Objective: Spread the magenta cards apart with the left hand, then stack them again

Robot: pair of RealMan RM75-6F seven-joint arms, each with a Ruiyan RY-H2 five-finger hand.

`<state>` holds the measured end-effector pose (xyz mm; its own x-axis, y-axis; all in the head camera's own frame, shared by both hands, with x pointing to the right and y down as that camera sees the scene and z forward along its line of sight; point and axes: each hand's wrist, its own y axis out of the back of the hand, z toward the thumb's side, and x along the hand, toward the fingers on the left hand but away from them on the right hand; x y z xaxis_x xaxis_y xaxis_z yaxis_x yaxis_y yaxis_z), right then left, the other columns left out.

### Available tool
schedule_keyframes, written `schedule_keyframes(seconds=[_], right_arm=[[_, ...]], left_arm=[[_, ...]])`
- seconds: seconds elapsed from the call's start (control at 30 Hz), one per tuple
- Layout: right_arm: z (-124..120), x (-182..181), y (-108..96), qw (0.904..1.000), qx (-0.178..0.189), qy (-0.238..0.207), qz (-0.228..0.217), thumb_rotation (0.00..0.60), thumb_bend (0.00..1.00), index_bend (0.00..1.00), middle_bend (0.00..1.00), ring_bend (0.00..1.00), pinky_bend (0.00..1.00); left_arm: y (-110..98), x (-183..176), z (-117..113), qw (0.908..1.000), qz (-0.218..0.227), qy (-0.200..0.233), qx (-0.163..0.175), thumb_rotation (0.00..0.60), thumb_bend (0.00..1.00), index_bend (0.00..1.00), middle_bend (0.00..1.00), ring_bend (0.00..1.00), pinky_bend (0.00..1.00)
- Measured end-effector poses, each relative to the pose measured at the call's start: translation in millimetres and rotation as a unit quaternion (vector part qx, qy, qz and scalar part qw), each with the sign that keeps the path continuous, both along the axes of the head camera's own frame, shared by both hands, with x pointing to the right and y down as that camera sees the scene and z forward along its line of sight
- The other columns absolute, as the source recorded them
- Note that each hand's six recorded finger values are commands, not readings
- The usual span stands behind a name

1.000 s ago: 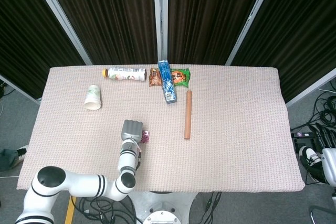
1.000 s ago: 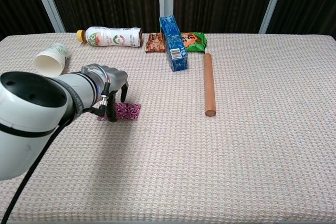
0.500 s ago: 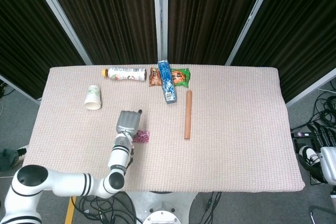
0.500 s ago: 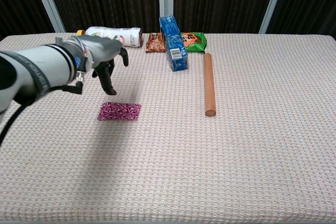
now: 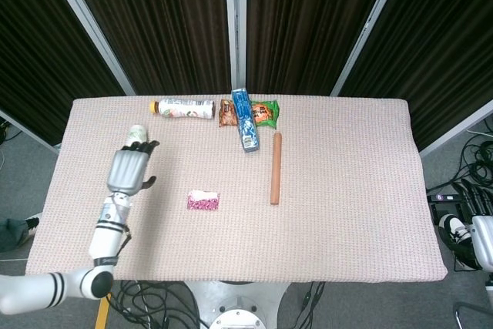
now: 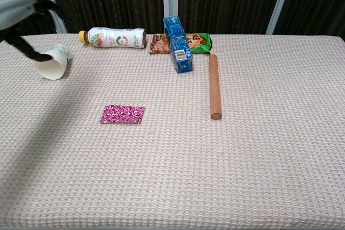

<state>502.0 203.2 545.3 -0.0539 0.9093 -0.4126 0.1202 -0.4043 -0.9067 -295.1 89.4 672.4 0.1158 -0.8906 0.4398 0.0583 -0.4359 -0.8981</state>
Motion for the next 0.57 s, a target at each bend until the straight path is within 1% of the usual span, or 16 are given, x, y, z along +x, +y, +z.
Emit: schedule_keyframes(seconds=[0.03, 0.13, 0.23, 0.43, 0.57], right_arm=[[0, 0, 0, 1.0000, 0.000, -0.001, -0.001, 0.542, 0.24, 0.04, 0.02, 0.00, 0.00], [1, -2, 0, 1.0000, 0.000, -0.003, -0.005, 0.543, 0.24, 0.04, 0.02, 0.00, 0.00], [2, -4, 1, 0.9999, 0.002, -0.007, -0.008, 0.543, 0.24, 0.04, 0.02, 0.00, 0.00], [4, -9, 3, 0.9998, 0.005, -0.008, -0.016, 0.543, 0.24, 0.04, 0.02, 0.00, 0.00], [5, -10, 4, 0.9998, 0.008, -0.001, -0.020, 0.543, 0.24, 0.04, 0.02, 0.00, 0.00]], left_arm=[[6, -17, -5, 1.0000, 0.000, -0.008, 0.005, 0.600, 0.25, 0.28, 0.38, 0.26, 0.37], [24, -53, -19, 0.9996, -0.001, -0.022, 0.015, 0.600, 0.25, 0.28, 0.38, 0.25, 0.36], [42, -80, -32, 0.9991, -0.007, -0.035, 0.021, 0.600, 0.25, 0.28, 0.38, 0.25, 0.36], [71, -120, -55, 0.9970, -0.048, -0.051, 0.034, 0.600, 0.25, 0.28, 0.37, 0.25, 0.36], [87, -136, -67, 0.9951, -0.064, -0.063, 0.040, 0.600, 0.25, 0.28, 0.37, 0.25, 0.36]])
